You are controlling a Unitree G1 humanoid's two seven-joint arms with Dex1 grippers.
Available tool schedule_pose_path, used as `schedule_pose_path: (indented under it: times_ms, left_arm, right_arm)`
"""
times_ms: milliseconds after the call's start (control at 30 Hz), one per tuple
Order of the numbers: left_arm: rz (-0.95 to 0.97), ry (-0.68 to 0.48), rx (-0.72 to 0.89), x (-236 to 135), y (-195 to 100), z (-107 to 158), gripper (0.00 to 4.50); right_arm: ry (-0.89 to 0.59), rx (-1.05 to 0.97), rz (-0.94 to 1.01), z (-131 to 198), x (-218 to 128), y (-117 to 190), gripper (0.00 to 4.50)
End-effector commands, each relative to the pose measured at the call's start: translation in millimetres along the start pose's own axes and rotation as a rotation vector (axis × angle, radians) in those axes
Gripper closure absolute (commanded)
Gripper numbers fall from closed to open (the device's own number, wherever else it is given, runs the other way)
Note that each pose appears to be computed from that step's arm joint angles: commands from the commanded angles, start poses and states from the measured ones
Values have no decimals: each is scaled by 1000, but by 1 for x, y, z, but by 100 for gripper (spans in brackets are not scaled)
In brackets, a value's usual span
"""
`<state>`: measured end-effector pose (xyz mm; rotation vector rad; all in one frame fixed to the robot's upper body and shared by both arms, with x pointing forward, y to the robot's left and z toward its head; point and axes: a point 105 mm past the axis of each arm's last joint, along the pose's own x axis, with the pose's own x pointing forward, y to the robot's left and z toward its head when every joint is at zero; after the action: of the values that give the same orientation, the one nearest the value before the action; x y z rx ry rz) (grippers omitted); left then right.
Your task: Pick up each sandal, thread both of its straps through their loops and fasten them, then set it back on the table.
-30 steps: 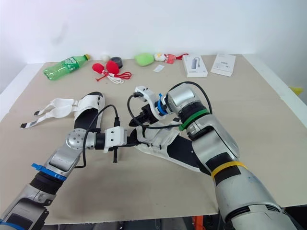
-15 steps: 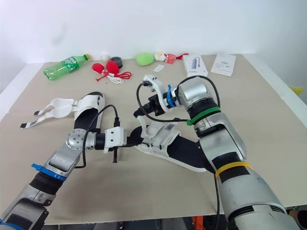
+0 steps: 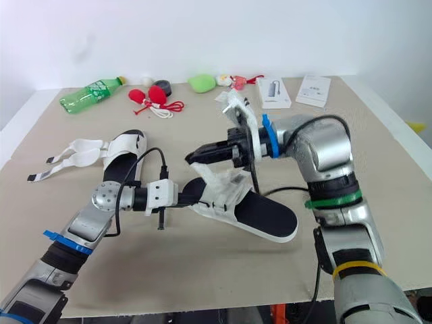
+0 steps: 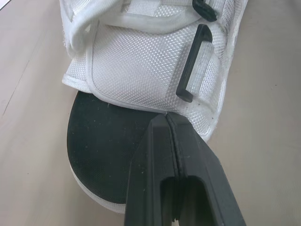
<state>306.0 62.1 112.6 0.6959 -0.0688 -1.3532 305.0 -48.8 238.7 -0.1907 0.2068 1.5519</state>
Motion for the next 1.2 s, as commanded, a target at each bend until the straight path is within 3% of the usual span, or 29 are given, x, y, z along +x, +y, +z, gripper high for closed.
schedule_pose_path:
  times_ms: [33, 200, 400, 633, 933, 1100, 1200]
  left_arm:
    - [-73, 56, -42, 7, -15, -16, 450]
    - [-77, 53, -38, 8, -14, -16, 450]
    - [-74, 56, -39, 7, -14, -17, 450]
    - [-75, 57, -43, 6, -14, -18, 450]
    - [-76, 54, -42, 8, -14, -17, 450]
    - [-78, 58, -41, 7, -14, -18, 450]
    - [-80, 58, -40, 7, -14, -18, 450]
  right_arm:
    - [-79, -207, -37, 18, 18, 15, 443]
    - [-46, -512, 55, 5, 32, 43, 443]
    - [-62, -685, 176, -3, 27, 64, 443]
    - [-47, -684, 171, -7, 16, 55, 443]
    - [69, -625, 310, -36, 16, 74, 443]
    - [76, -610, 325, -36, 15, 77, 299]
    - [88, -592, 333, -35, 9, 78, 174]
